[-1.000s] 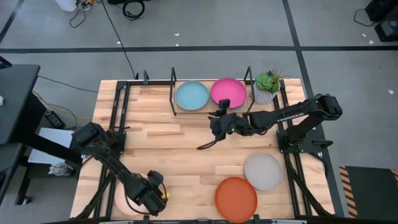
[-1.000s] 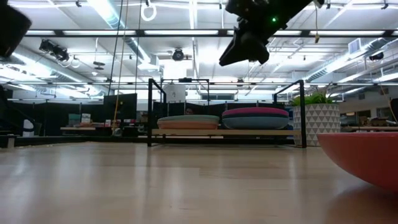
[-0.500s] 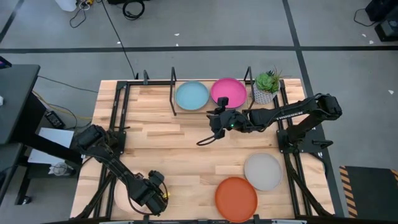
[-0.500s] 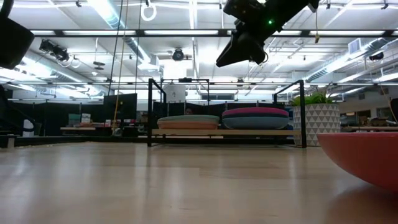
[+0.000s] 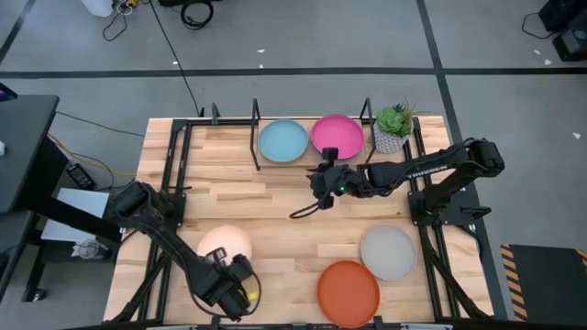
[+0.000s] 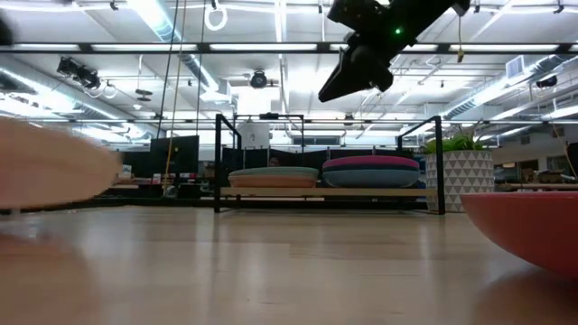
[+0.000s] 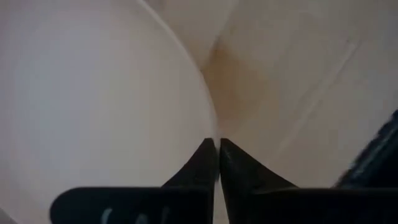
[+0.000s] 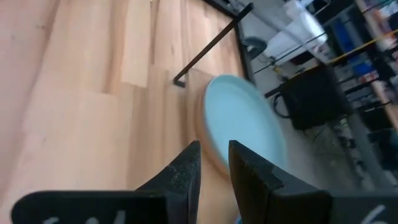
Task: Place and stack plates onto a shelf
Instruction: Stack the white plate on top of the blue plate on the shelf
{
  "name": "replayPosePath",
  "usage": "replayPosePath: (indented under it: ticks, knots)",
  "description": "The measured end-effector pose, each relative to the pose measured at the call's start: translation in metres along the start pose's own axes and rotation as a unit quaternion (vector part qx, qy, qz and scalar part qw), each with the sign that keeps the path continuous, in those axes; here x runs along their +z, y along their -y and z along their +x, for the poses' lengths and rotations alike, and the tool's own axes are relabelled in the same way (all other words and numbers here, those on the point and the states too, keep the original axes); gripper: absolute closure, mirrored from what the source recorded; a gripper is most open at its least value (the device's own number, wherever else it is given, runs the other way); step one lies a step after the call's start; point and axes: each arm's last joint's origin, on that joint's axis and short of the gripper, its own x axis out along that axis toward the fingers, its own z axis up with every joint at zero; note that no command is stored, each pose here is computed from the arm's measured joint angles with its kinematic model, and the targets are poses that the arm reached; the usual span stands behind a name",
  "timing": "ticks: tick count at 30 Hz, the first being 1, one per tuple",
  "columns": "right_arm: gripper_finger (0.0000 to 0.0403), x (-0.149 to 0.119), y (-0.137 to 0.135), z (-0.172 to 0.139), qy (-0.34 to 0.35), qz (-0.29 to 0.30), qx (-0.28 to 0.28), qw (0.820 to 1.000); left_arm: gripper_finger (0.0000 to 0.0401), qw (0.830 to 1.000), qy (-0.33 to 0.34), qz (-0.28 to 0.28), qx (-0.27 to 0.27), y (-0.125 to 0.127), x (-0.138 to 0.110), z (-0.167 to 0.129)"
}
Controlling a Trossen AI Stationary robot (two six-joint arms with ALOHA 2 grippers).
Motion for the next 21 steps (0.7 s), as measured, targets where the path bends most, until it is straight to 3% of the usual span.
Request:
replayPosePath:
  ticks: [4,9,16,21]
  knots:
    - [0.0314,-0.001,-0.009,-0.003,0.0,0.027,0.053,0.998,0.0385,0.988,0.04,0.139,0.048,-0.004,0.007,-0.01]
    - [0.0314,0.0,-0.021,-0.01,0.004,0.052,0.112,0.992,0.0385,0.944,0.061,0.298,0.129,-0.017,0.019,-0.01]
    - [0.0314,0.001,-0.042,-0.024,-0.013,0.073,0.134,0.988,0.0385,0.894,0.051,0.408,0.178,-0.035,0.055,-0.006]
    - [0.0314,0.001,-0.059,-0.038,-0.028,0.088,0.118,0.989,0.0385,0.873,0.042,0.449,0.188,-0.051,0.088,-0.001]
